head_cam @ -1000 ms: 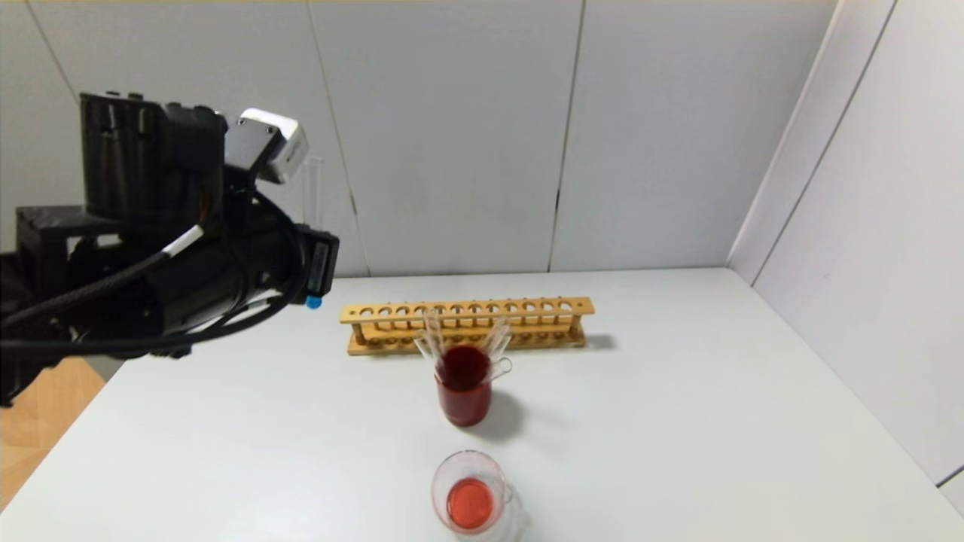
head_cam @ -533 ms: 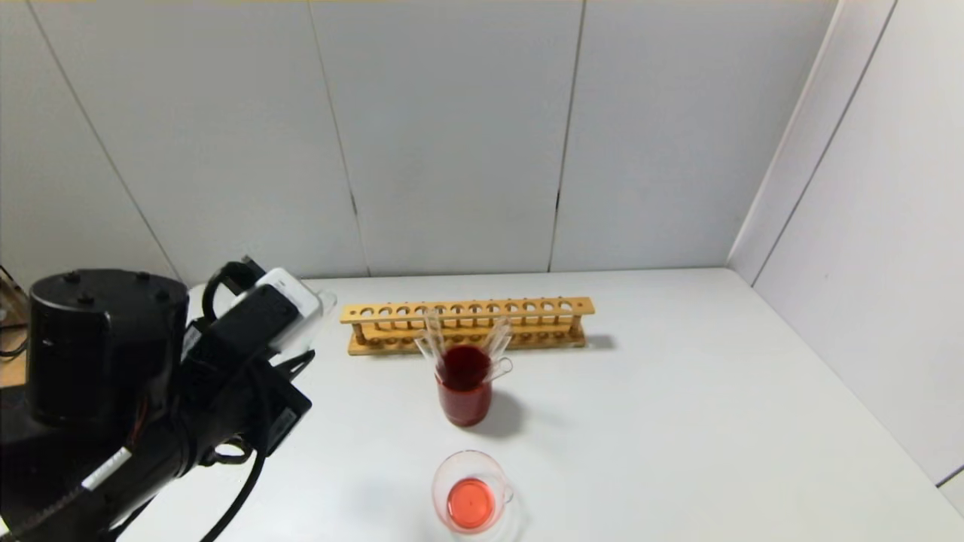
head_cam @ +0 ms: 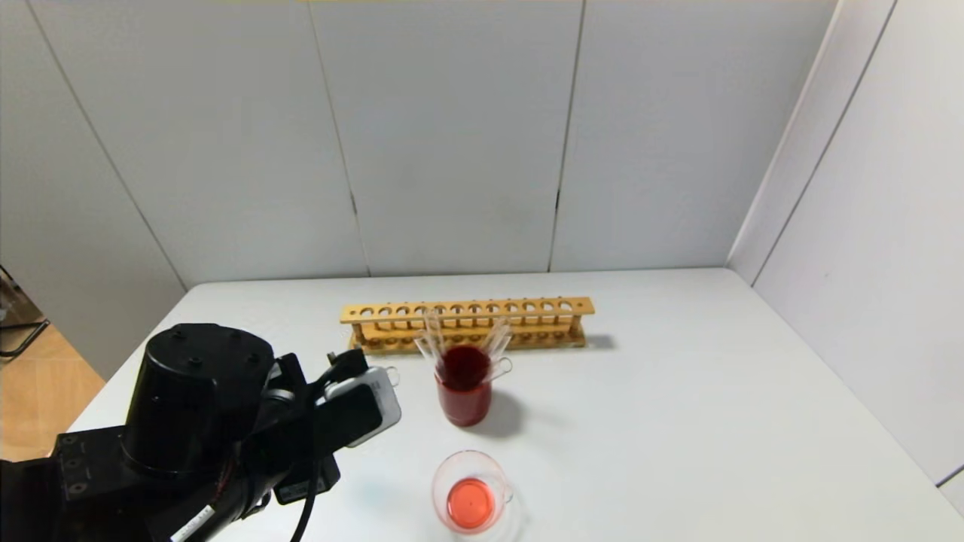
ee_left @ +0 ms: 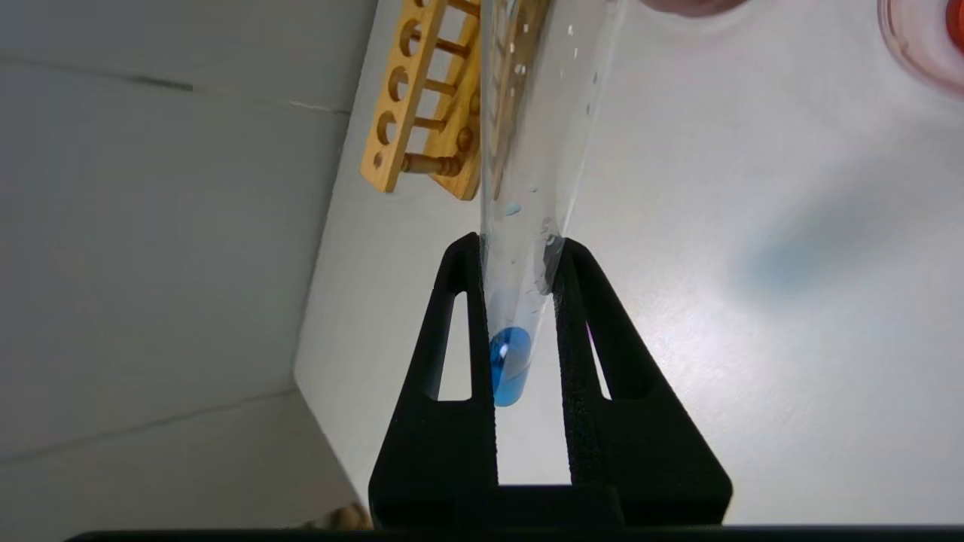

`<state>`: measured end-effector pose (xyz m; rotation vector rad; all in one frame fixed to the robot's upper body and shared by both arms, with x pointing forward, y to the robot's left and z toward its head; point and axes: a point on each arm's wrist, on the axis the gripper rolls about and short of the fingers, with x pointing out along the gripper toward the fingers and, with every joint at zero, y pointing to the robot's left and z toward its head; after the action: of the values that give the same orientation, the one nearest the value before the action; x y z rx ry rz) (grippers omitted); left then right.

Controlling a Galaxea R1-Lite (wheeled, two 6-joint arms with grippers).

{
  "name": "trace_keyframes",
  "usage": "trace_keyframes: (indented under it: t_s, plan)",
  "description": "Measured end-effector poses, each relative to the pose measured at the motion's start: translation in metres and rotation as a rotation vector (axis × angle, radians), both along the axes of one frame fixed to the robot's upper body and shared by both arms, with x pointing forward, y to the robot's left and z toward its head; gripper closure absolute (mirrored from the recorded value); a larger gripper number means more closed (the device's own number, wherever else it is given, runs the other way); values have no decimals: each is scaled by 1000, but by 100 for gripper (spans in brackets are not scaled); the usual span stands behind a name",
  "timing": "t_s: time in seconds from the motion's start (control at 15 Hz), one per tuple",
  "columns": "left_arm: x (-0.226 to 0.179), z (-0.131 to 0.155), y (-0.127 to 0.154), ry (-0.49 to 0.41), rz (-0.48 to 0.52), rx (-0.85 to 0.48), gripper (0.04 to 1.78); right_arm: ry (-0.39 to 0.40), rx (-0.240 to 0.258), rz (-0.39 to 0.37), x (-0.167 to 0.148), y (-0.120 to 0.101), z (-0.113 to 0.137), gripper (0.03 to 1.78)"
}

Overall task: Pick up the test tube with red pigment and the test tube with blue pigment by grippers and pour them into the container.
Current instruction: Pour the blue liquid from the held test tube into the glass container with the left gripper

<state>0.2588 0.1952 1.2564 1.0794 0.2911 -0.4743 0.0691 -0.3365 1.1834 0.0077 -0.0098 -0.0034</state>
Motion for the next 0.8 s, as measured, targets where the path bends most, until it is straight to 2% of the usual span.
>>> trace_keyframes:
  t_s: [0.13, 0.4, 0.8]
  plan:
    - [2, -3, -4, -16, -60, 112, 152, 0, 0, 0, 0, 0, 0, 7]
    - [-5, -13, -18, -9, -177, 225, 152, 0, 0, 0, 0, 0, 0, 7]
    - [-2, -36, -31, 56, -216, 305, 152, 0, 0, 0, 0, 0, 0, 7]
